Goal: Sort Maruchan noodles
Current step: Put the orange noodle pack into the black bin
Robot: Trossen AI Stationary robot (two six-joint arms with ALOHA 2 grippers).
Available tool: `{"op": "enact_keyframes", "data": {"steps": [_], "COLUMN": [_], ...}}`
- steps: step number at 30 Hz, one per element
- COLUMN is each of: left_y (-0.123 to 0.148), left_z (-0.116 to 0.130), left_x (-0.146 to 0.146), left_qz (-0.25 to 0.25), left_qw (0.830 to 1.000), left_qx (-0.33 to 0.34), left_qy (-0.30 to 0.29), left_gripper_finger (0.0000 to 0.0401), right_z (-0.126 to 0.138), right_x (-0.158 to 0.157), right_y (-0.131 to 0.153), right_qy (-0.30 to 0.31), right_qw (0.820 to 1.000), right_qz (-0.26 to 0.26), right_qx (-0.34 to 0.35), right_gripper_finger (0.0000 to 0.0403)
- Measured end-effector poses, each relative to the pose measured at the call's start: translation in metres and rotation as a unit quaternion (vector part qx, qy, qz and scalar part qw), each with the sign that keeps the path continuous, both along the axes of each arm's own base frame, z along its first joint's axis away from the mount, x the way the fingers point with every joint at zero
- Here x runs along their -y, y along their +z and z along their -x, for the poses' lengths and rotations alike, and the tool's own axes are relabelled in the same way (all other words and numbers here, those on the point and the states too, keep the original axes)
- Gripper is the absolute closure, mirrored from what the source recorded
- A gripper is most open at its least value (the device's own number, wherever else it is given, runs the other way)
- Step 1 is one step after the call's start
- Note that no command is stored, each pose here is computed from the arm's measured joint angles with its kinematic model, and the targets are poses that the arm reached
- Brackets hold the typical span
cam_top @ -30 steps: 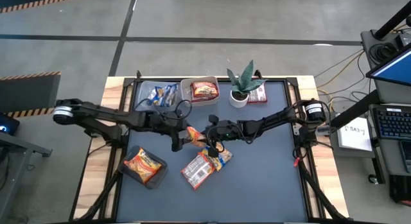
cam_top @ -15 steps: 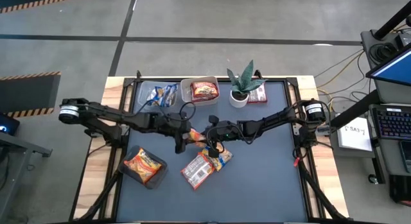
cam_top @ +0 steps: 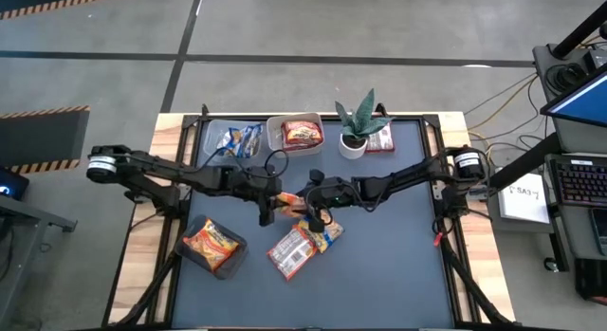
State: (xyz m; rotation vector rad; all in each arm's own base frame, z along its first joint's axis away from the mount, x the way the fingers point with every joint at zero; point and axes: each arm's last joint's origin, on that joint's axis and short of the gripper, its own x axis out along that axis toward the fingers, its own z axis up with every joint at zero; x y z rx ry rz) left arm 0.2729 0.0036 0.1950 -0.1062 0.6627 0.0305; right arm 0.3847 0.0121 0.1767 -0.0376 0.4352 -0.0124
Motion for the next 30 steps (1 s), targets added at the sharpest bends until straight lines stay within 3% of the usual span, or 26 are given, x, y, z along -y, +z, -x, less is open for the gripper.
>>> {"op": "enact_keyframes", "data": {"steps": [6,10,22,26,30], "left_y": [0.007,0.025,0.101,0.117,0.131], "left_z": [0.003,0.009,0.039,0.047,0.060], "left_x": [0.000,0.003,0.032,0.050,0.071], "left_qz": [0.009,0.024,0.064,0.105,0.122], "left_qw": [1.000,0.999,0.983,0.982,0.988], "left_qx": [0.012,0.044,0.173,0.153,0.086], "left_qy": [0.006,0.012,-0.003,-0.018,-0.034], "left_gripper_finger": [0.0321,0.0321,0.0322,0.0322,0.0322], "right_z": [0.012,0.023,0.059,0.065,0.064], "right_x": [0.003,0.006,0.017,0.021,0.025], "right_y": [0.023,0.044,0.110,0.119,0.116], "right_qy": [-0.006,-0.011,-0.010,-0.016,-0.021], "right_qw": [1.000,1.000,0.997,0.996,0.996], "right_qz": [-0.004,-0.008,0.033,0.037,0.041], "right_qx": [-0.007,-0.005,0.071,0.083,0.076], "right_gripper_finger": [0.0128,0.0106,0.0099,0.0095,0.0095]}}
